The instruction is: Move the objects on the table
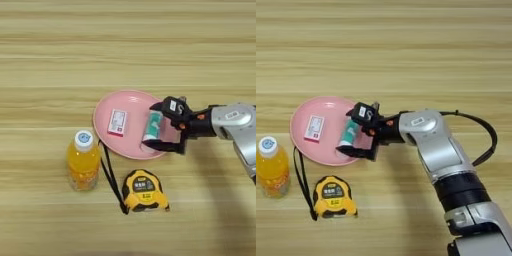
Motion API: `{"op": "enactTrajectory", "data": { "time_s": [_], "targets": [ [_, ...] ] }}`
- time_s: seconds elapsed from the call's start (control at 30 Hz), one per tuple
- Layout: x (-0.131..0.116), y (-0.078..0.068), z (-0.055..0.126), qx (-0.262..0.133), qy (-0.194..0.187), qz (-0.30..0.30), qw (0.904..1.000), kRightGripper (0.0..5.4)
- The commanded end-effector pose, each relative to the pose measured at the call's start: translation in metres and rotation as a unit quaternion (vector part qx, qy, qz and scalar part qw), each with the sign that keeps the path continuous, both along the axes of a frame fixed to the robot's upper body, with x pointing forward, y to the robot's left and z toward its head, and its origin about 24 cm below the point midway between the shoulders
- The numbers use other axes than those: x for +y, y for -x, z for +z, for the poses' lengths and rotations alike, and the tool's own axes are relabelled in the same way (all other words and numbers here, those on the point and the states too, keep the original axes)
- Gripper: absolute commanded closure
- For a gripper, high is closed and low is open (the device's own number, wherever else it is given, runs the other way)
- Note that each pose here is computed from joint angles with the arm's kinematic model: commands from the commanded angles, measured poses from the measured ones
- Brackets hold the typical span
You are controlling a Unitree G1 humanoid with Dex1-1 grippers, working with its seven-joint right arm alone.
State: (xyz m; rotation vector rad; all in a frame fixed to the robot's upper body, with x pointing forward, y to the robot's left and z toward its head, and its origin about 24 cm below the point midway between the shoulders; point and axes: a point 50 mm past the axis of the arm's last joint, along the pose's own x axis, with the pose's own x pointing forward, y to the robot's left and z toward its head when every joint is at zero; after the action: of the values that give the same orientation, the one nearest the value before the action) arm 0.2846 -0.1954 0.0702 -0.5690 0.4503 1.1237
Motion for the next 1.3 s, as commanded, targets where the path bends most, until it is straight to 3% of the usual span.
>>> {"op": "enactTrajectory", "data": {
  "time_s": [0.03, 0.37, 0.57, 1.07, 1.3],
  "targets": [
    [-0.008, -0.01, 0.027, -0.061, 0.032, 0.003, 0.9977, 0.04],
    [-0.022, -0.009, 0.045, -0.081, 0.03, 0.014, 0.9962, 0.04],
    [-0.033, -0.007, 0.045, -0.081, 0.04, -0.002, 0.996, 0.04],
    [-0.013, -0.017, 0.015, -0.081, 0.051, -0.022, 0.9952, 0.04],
    [-0.001, -0.027, 0.016, -0.109, 0.034, -0.038, 0.9927, 0.04]
  ]
}}
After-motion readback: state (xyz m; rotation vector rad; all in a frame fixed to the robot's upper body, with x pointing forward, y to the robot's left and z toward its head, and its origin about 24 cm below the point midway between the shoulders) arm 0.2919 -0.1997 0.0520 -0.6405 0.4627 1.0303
